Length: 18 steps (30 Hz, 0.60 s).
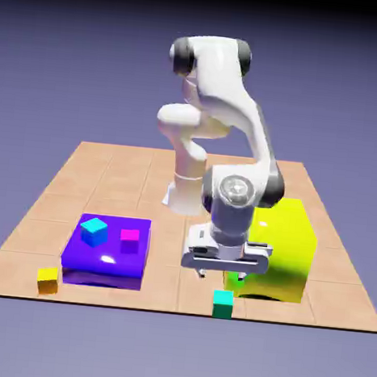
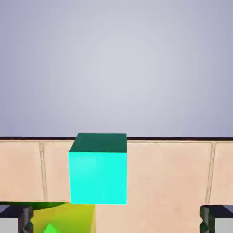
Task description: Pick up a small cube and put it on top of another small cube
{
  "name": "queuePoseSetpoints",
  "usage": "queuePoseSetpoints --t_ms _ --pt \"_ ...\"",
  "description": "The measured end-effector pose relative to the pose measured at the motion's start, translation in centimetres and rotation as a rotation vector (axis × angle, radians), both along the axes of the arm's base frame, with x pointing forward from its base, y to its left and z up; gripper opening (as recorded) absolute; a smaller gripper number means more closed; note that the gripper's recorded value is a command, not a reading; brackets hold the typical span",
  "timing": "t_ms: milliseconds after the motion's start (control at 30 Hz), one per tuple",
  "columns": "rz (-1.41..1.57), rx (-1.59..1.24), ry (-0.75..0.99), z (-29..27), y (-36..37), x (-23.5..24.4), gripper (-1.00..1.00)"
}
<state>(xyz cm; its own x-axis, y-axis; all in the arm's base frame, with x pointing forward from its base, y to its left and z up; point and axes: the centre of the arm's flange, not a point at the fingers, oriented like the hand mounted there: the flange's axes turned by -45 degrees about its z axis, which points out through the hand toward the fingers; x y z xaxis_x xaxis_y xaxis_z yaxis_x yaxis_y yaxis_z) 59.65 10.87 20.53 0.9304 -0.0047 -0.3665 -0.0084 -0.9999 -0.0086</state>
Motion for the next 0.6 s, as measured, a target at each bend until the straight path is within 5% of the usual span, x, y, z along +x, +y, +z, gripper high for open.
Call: queuePoseSetpoints --t_ms 233,267,433,600 --pt "-0.002 -0.007 0.083 -8.3 0.8 -1.6 0.00" --pt "-0.002 -0.007 0.083 -9.1 0.8 -1.9 -1.00" --pt "-0.003 -0.005 0.084 -3.4 0.8 0.0 -1.00" --pt "-0.308 0.008 0.106 -1.9 -16.9 3.4 -1.00"
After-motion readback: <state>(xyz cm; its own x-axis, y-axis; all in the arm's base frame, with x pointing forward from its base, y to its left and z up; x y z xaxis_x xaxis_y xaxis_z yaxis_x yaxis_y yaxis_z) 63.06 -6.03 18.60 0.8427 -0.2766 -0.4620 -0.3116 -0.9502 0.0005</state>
